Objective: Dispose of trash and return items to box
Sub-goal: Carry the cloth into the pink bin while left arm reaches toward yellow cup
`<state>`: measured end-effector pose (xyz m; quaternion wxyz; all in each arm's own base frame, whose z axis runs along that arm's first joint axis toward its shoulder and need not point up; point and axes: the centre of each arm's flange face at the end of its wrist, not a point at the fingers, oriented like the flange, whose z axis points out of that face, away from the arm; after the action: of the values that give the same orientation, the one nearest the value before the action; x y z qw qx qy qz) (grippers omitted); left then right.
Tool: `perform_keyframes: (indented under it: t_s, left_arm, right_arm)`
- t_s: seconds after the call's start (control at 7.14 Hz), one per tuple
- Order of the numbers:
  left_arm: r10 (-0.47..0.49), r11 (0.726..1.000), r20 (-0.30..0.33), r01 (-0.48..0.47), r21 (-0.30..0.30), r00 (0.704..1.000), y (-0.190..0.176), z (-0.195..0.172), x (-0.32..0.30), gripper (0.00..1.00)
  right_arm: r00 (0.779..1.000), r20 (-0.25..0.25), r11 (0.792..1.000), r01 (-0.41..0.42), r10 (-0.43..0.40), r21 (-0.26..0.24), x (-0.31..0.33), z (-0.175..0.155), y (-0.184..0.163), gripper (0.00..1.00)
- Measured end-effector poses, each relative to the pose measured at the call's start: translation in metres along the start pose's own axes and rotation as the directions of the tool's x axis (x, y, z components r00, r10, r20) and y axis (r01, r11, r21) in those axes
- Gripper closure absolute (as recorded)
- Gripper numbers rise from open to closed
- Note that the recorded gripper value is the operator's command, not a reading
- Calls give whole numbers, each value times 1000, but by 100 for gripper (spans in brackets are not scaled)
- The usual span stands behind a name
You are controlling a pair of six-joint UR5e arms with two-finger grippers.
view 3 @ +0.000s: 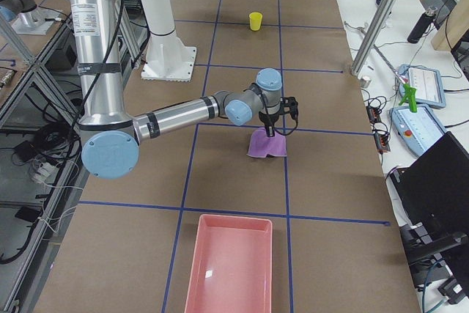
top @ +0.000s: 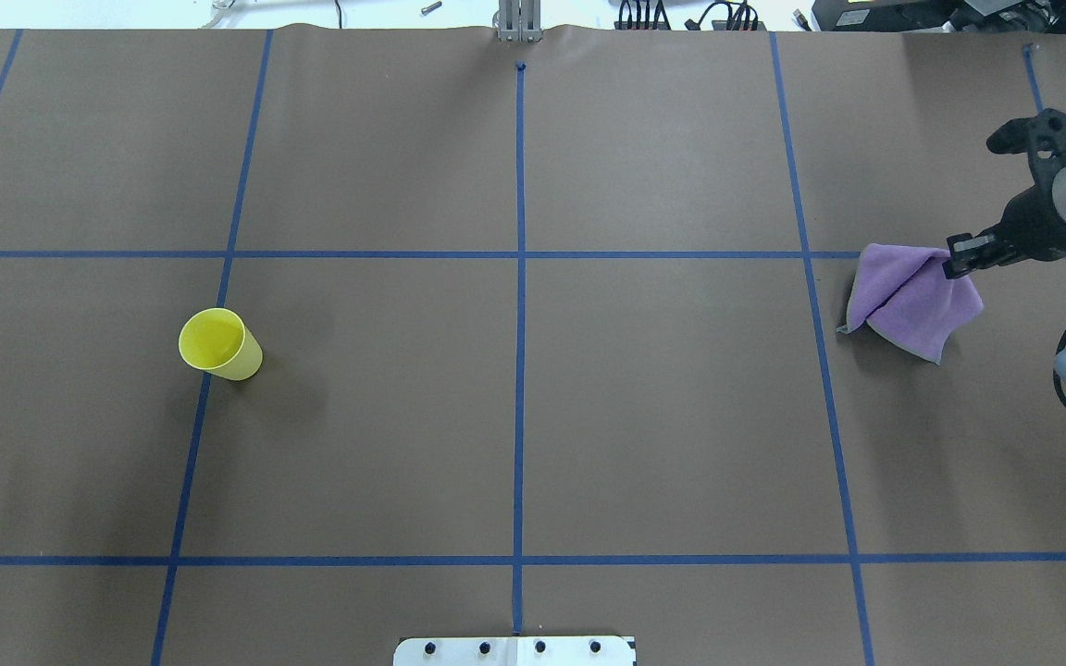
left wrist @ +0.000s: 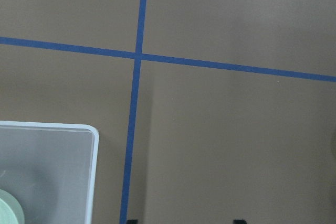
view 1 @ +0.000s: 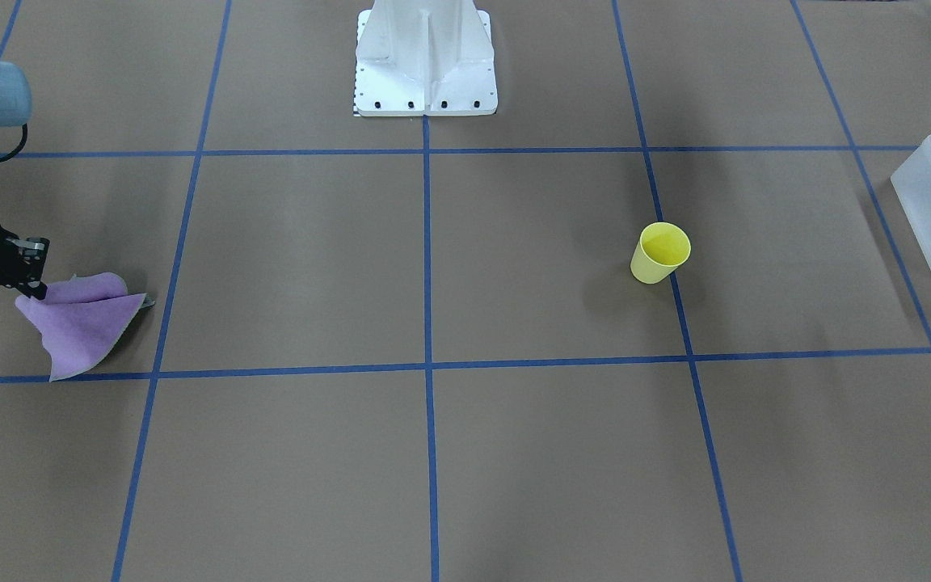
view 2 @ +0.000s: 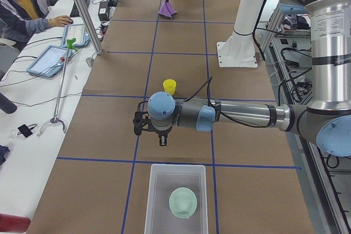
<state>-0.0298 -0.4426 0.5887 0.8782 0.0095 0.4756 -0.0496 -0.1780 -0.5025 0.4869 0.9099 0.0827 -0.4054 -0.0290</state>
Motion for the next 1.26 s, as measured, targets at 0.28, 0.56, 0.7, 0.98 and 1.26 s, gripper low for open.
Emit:
perform_keyframes:
  t_s: [0.28, 0.56, 0.7, 0.98, 1.26]
  left_arm:
    - [-18, 1000, -16, 17, -18, 1000, -2, 25, 37, 32]
    - [-76, 996, -35, 75, -43, 996, -5, 55, 85, 32]
    - [-107, 993, -42, 105, -52, 993, -10, 62, 106, 32]
    - [-155, 987, -55, 152, -58, 986, -23, 68, 144, 32]
    - [-198, 979, -42, 196, -51, 979, -26, 81, 194, 32]
  right_arm:
    - [1000, 7, 1000, 5, -5, 11, 59, -82, 6, 100]
    - [999, -45, 1000, 28, -29, -11, 146, -159, 28, 100]
    - [998, -64, 1000, 22, -23, -22, 189, -188, 44, 100]
    - [993, -116, 999, 28, -33, -45, 271, -222, 88, 100]
    - [986, -150, 991, 59, -78, -122, 327, -211, 119, 100]
